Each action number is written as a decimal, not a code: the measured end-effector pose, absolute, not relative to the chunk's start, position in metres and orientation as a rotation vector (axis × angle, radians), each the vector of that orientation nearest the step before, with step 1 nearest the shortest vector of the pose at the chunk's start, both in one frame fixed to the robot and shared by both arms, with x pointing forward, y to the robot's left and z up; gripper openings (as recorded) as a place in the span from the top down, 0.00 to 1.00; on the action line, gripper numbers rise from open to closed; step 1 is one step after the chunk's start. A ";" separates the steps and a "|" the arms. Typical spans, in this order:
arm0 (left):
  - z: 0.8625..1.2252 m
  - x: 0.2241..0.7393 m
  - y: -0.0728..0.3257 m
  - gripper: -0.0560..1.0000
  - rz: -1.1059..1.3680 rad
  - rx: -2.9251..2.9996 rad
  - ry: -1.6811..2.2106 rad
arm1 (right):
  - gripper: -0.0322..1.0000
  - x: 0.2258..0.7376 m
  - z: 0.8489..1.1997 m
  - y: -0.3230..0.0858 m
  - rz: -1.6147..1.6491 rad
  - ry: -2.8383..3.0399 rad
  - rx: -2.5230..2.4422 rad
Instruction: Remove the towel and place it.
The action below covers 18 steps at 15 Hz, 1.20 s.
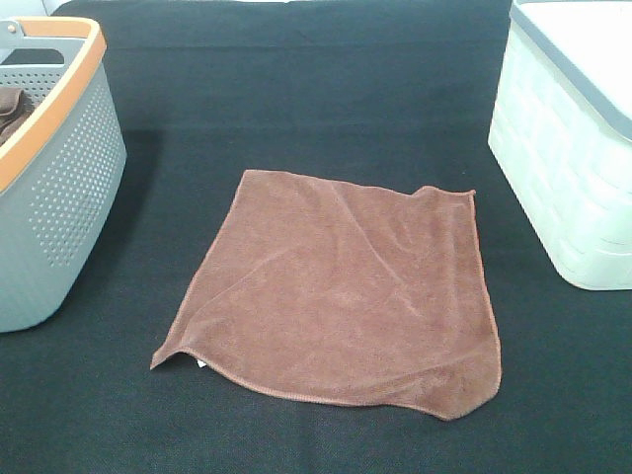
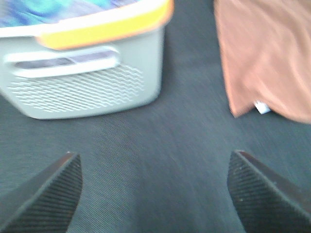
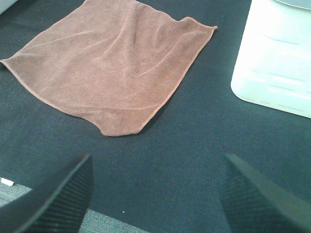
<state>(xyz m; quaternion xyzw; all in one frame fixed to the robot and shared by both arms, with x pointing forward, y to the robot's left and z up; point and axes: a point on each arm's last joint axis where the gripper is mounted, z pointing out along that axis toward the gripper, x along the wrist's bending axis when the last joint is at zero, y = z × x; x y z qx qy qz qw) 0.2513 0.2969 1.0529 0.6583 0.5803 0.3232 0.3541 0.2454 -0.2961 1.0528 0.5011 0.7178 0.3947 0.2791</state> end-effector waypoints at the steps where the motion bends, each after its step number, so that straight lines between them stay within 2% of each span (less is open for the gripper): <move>1: 1.053 0.245 0.297 0.21 0.878 1.657 1.502 | 0.30 0.245 1.053 -0.296 1.043 1.897 1.371; 8: 1.053 0.234 0.298 0.21 0.932 1.601 1.458 | 0.30 0.246 1.053 -0.299 0.874 1.592 1.620; 18: 1.053 0.234 0.298 0.21 0.918 1.618 1.432 | 0.30 0.235 1.053 -0.299 0.942 1.574 1.544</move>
